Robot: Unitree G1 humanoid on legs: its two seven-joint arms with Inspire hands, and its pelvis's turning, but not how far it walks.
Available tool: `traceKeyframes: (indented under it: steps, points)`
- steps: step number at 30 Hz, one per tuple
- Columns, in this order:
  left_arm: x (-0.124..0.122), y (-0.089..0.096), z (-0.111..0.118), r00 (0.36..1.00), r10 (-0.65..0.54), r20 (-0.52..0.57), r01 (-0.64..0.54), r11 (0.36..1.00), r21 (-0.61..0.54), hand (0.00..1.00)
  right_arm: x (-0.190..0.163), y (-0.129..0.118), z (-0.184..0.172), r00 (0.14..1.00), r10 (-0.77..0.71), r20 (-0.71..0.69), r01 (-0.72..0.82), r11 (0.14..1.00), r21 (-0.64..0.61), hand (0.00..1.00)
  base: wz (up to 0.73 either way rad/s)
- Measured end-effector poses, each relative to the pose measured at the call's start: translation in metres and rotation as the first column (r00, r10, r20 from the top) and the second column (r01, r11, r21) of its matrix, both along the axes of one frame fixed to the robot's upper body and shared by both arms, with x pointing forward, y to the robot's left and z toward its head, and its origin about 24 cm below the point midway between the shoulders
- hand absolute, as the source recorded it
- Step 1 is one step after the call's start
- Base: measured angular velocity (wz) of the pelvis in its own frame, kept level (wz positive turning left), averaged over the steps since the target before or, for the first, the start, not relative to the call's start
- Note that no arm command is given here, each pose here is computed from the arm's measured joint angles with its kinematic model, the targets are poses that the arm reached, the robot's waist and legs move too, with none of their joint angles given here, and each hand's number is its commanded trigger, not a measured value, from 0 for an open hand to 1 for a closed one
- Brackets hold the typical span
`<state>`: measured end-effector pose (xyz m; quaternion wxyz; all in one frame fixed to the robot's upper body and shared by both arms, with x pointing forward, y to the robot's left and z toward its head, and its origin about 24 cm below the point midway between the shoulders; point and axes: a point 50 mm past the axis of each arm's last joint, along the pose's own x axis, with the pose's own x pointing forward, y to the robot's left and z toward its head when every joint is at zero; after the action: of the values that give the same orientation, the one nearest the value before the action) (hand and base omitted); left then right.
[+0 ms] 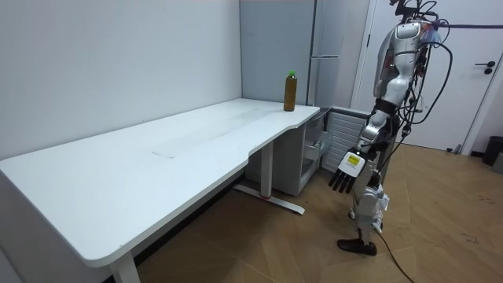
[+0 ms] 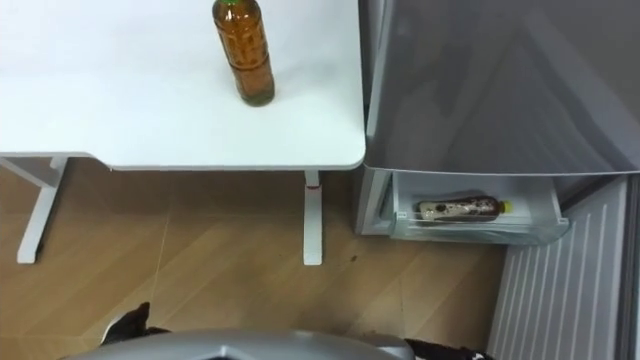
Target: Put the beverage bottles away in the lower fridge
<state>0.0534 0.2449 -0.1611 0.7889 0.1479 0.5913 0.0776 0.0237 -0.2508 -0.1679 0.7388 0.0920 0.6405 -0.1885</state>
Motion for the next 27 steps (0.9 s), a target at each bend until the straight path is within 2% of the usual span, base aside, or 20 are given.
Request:
traceKeyframes:
  steps: [7,17,20,23,26,27]
  points:
    - [0.001,0.001,0.0,1.0,0.001,0.004,-0.001,1.0,0.007,0.0,0.014,0.001,0.001,0.989,0.147,0.008,-0.147,0.989,-0.019,0.0,0.0]
    - [-0.006,0.005,0.0,0.998,0.068,-0.017,-0.067,0.997,0.05,0.0,0.005,0.004,0.0,0.991,0.134,-0.016,-0.134,0.991,-0.007,0.0,0.0]
    - [-0.007,0.005,0.0,0.99,0.139,-0.003,-0.139,0.989,0.057,0.0,0.002,0.004,-0.001,0.991,0.134,-0.03,-0.134,0.991,-0.012,0.0,-0.04]
    - [-0.013,0.008,0.0,0.957,0.289,0.021,-0.29,0.956,0.054,0.0,-0.002,0.005,-0.001,0.991,0.131,-0.039,-0.131,0.991,-0.006,0.0,0.0]
    - [-0.017,0.011,0.001,0.886,0.462,0.05,-0.463,0.886,0.032,0.0,-0.005,0.005,-0.001,0.99,0.128,-0.052,-0.128,0.992,-0.001,0.0,0.03]
    - [-0.019,0.011,0.001,0.836,0.545,0.062,-0.547,0.837,0.012,0.0,-0.006,0.005,-0.001,0.991,0.126,-0.055,-0.126,0.992,0.001,0.0,0.0]
